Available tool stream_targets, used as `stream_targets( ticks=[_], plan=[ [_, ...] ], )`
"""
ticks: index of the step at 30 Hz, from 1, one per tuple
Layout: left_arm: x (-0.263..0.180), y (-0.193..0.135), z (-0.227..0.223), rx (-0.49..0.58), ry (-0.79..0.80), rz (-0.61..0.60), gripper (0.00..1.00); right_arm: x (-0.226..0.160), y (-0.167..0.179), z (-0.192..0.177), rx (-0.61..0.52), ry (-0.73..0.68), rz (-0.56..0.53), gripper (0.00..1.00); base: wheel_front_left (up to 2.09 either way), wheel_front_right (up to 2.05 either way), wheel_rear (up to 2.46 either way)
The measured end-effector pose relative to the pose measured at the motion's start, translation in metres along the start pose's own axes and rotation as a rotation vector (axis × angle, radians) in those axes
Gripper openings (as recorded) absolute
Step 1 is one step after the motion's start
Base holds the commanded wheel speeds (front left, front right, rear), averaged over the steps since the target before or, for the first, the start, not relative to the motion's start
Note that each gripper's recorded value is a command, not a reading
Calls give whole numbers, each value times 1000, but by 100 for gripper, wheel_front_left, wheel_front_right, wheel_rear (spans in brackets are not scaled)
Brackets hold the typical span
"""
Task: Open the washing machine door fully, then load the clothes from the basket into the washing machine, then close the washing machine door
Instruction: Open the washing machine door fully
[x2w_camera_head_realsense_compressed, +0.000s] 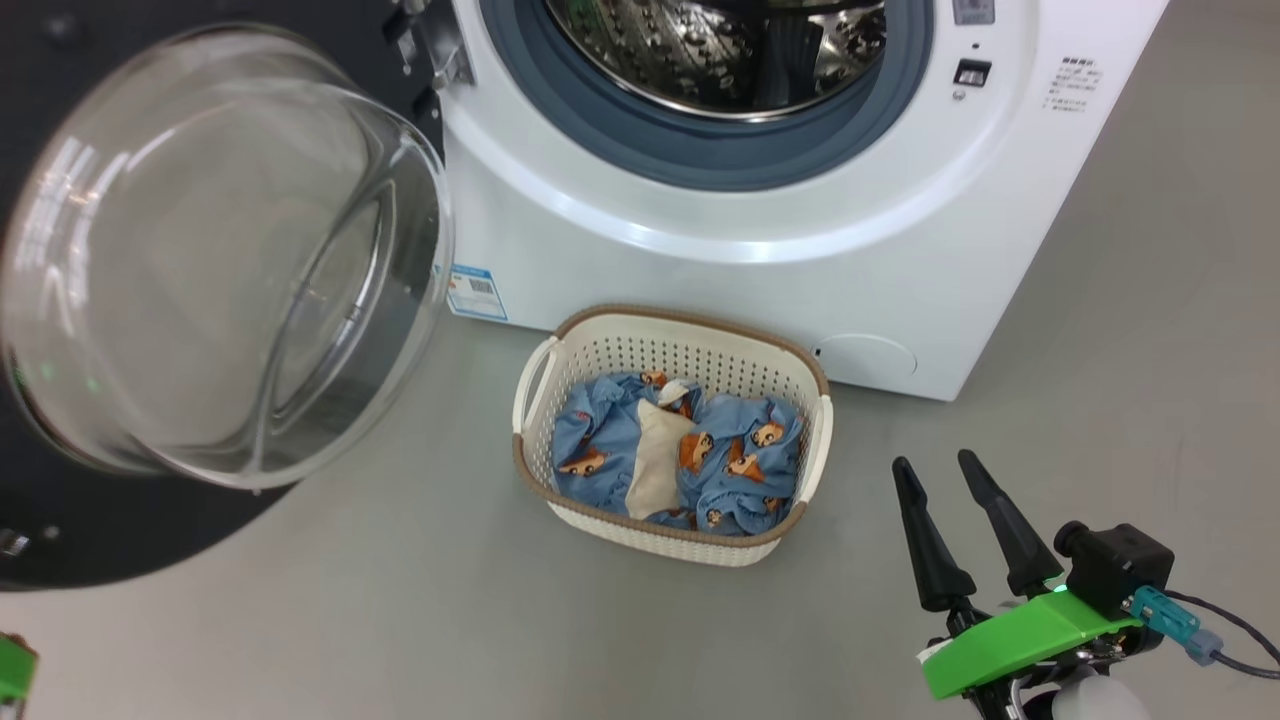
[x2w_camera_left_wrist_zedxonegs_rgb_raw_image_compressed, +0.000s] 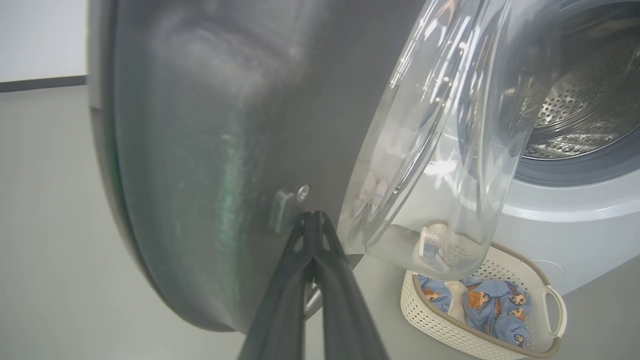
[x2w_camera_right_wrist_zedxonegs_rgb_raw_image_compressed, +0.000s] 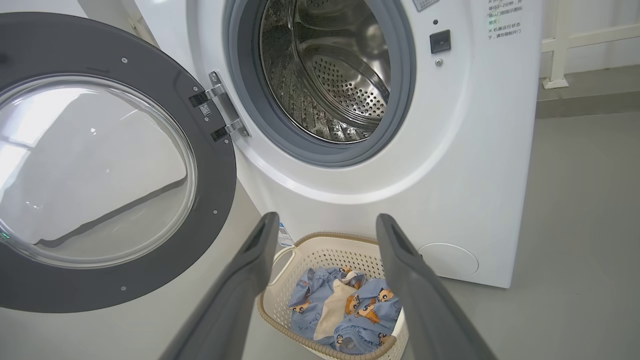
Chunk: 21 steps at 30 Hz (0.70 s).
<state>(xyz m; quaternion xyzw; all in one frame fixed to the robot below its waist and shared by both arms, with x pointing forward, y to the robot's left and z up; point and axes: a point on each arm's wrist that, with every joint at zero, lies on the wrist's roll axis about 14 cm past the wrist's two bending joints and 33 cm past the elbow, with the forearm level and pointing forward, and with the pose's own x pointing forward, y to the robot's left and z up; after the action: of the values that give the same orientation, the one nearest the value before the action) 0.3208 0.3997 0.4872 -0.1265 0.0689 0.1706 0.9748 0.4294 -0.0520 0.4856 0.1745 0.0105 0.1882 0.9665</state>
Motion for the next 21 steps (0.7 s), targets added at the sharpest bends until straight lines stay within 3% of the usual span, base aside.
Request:
stream_targets(
  ticks=[15,21],
  plan=[
    [46,37,21,144,51,68,0,32,-12,-18,18,23,0,100,0,0,0],
    [62,48,33,156,53,103,0,39,-17,-27,27,34,-4,100,0,0,0]
  ],
)
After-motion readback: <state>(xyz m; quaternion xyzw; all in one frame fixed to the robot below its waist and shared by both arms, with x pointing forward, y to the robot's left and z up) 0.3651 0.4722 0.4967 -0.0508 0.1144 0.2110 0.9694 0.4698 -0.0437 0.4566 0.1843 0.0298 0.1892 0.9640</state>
